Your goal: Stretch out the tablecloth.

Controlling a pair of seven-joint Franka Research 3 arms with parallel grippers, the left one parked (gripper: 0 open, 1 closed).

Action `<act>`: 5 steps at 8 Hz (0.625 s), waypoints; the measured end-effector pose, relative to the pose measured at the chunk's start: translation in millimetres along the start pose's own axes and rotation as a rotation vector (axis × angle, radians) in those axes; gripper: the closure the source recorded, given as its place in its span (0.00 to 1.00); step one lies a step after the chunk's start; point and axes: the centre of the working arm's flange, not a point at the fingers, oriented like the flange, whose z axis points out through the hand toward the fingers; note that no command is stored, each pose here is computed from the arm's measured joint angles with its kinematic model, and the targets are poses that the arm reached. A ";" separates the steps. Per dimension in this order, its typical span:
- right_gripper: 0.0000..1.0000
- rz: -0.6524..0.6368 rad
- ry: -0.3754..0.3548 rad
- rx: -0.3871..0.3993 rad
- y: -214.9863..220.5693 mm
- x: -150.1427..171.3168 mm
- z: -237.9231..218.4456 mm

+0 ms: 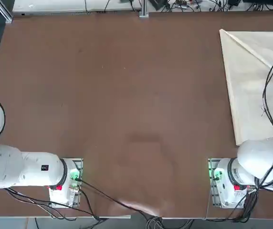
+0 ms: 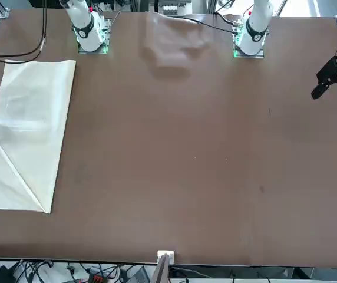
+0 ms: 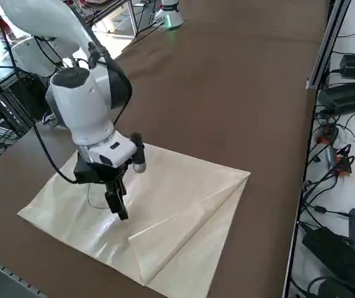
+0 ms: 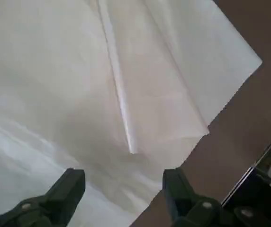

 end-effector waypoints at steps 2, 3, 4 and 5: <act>0.00 -0.055 0.066 0.028 -2.7 -9.7 30.3; 0.00 -0.082 0.105 0.049 -6.0 -11.4 42.8; 0.00 -0.124 0.132 0.052 -8.1 -12.4 53.7; 0.00 -0.172 0.144 0.039 -8.2 -13.7 62.2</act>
